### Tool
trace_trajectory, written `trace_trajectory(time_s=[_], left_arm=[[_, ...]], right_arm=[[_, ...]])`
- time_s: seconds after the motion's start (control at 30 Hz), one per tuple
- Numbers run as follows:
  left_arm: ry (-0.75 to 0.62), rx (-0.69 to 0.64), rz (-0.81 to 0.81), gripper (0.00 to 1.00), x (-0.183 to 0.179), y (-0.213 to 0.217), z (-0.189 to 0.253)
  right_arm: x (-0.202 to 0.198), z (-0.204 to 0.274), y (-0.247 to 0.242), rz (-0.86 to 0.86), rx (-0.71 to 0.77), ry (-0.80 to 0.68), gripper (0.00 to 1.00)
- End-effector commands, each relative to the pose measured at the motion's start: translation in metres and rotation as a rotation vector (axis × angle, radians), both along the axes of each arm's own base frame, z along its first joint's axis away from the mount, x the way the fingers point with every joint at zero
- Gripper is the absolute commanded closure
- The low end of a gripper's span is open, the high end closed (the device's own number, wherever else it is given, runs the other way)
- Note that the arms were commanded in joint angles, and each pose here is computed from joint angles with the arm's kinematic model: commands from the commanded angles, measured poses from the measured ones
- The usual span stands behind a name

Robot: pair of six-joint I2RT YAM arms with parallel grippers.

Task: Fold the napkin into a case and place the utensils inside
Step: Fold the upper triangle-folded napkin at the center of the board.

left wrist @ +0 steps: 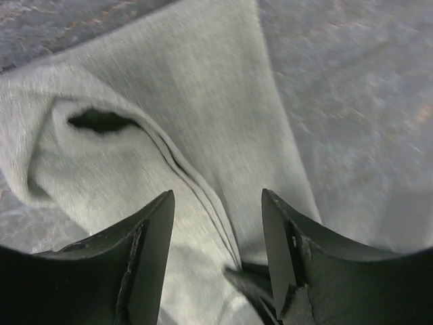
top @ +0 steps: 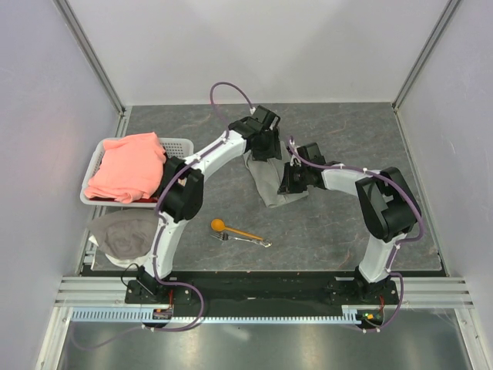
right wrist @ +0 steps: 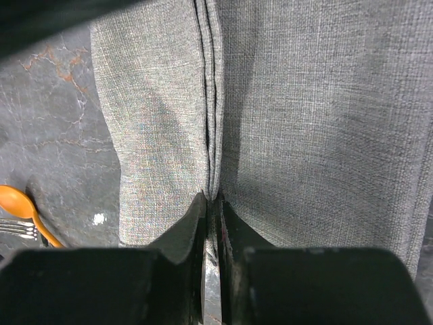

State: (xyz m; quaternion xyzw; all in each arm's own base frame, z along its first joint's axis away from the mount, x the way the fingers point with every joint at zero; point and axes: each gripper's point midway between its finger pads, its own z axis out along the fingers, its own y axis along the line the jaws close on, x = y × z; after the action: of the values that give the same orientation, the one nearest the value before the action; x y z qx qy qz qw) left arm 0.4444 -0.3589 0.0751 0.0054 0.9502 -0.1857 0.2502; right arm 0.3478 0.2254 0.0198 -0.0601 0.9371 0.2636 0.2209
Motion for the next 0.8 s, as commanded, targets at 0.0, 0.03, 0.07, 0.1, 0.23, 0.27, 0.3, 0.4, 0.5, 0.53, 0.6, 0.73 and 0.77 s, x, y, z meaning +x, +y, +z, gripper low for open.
trace_trajectory(time_s=[0.0, 0.03, 0.07, 0.1, 0.23, 0.27, 0.3, 0.4, 0.5, 0.53, 0.6, 0.73, 0.77], left_arm=[[-0.128, -0.136, -0.085, 0.38, -0.003, 0.007, 0.094], [-0.134, -0.134, -0.087, 0.38, -0.005, 0.011, 0.098], [-0.124, -0.130, -0.086, 0.38, -0.009, 0.016, 0.096], [-0.142, -0.139, -0.077, 0.39, -0.010, 0.024, 0.108], [-0.147, -0.146, -0.061, 0.44, -0.016, 0.045, 0.113], [-0.126, -0.134, -0.058, 0.46, -0.020, 0.051, 0.103], [-0.133, -0.140, -0.045, 0.48, -0.017, 0.058, 0.104], [-0.117, -0.151, -0.028, 0.52, -0.018, 0.072, 0.093], [-0.092, -0.144, -0.018, 0.55, -0.018, 0.079, 0.078], [-0.108, -0.147, -0.023, 0.55, -0.014, 0.078, 0.076], [-0.098, -0.145, -0.040, 0.53, -0.011, 0.075, 0.064], [-0.107, -0.118, -0.046, 0.53, 0.003, 0.072, 0.045], [-0.111, -0.095, -0.033, 0.54, 0.008, 0.074, 0.035]], right_arm=[[0.009, -0.014, -0.007, -0.030, -0.040, -0.001, 0.87], [0.008, -0.014, -0.006, -0.026, -0.028, 0.004, 0.87], [0.007, -0.015, -0.004, -0.021, -0.020, 0.010, 0.88], [0.003, -0.016, -0.005, -0.033, -0.012, 0.027, 0.88], [-0.015, -0.010, 0.009, -0.026, 0.100, 0.074, 0.87], [-0.019, -0.006, 0.012, -0.023, 0.126, 0.074, 0.88], [-0.029, -0.010, 0.011, -0.027, 0.135, 0.099, 0.88], [-0.048, -0.004, 0.018, -0.016, 0.177, 0.111, 0.87], [-0.057, 0.008, 0.020, -0.009, 0.213, 0.103, 0.87], [-0.059, 0.010, 0.018, -0.008, 0.210, 0.102, 0.85], [-0.050, 0.024, 0.020, 0.000, 0.207, 0.057, 0.79], [-0.026, 0.038, 0.020, 0.005, 0.156, 0.015, 0.57], [-0.018, 0.042, 0.021, 0.004, 0.150, -0.001, 0.54]])
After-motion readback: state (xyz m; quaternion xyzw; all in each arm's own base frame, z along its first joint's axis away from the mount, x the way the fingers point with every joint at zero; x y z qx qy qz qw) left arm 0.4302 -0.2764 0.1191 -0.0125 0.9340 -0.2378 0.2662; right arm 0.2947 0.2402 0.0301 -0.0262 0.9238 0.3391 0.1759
